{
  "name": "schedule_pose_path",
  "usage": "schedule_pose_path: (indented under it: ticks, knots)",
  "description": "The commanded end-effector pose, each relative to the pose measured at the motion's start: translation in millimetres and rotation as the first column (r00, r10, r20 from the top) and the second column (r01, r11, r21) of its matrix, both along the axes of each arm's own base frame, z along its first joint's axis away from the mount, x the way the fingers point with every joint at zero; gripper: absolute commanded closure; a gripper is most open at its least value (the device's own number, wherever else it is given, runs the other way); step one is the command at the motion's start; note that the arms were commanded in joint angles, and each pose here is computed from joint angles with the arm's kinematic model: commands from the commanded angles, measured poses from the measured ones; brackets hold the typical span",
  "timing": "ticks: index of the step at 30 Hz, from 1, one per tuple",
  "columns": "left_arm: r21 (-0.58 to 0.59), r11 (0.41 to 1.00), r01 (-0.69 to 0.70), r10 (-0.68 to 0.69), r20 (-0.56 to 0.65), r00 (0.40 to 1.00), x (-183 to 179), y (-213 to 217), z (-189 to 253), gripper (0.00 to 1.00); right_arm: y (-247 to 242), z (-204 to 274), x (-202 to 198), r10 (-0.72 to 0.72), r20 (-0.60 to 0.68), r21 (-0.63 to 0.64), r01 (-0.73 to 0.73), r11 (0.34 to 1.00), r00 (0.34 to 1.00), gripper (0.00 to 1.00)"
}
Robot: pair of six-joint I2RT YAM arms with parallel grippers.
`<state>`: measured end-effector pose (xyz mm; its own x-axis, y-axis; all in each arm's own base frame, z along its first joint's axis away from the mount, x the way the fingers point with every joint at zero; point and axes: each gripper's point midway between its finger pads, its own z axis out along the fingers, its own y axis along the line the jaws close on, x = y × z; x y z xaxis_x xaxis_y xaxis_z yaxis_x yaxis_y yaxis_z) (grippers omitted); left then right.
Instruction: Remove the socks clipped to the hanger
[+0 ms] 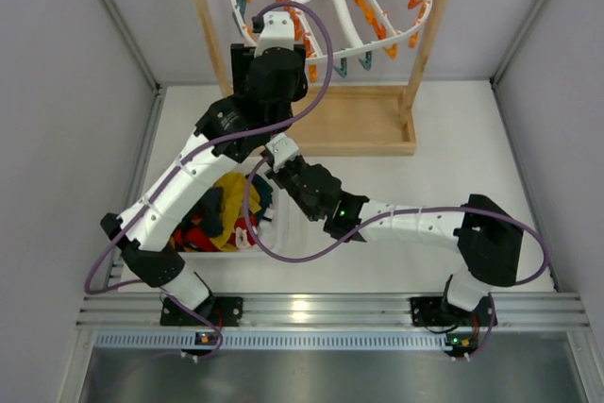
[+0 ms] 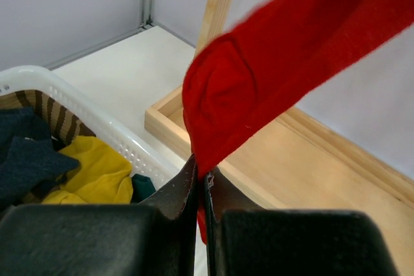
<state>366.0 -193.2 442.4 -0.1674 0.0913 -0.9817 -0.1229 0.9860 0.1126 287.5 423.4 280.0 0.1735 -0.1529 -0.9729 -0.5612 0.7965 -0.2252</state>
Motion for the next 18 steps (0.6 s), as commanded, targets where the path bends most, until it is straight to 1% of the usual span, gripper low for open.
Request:
schedule_pose_path:
  ticks: [1,8,10,12,13,15,16,18]
  knots:
    - [-0.038,0.999,0.005,-0.005,0.007,1.000,9,-4,-1,0.20,16,22,-11,0.039,0.020,0.052,-0.040,0.998,0.999,1.00]
    - [-0.024,0.999,0.026,-0.027,-0.009,1.000,19,-16,-8,0.22,23,20,-12,0.050,0.020,0.032,-0.051,0.998,0.999,1.00]
    - [-0.018,1.000,0.019,-0.020,-0.010,1.000,20,-16,-9,0.25,25,17,-12,0.052,0.019,0.024,-0.052,0.998,0.998,1.00]
    - [-0.014,1.000,0.020,-0.020,-0.012,1.000,21,-17,-10,0.30,27,15,-14,0.058,0.018,0.021,-0.058,0.998,0.998,1.00]
    - [-0.010,1.000,0.017,-0.017,-0.014,1.000,22,-17,-11,0.36,27,13,-14,0.058,0.016,0.020,-0.059,0.998,0.998,1.00]
    - [-0.010,1.000,0.016,-0.016,-0.011,1.000,23,-17,-10,0.40,28,11,-14,0.061,0.013,0.017,-0.062,0.998,0.998,1.00]
    - [-0.007,1.000,0.013,-0.013,-0.012,1.000,23,-16,-10,0.44,29,9,-15,0.063,0.012,0.011,-0.063,0.998,0.998,1.00]
    - [-0.003,1.000,0.016,-0.016,-0.012,1.000,25,-17,-10,0.50,28,5,-15,0.060,0.008,0.006,-0.060,0.998,0.998,1.00]
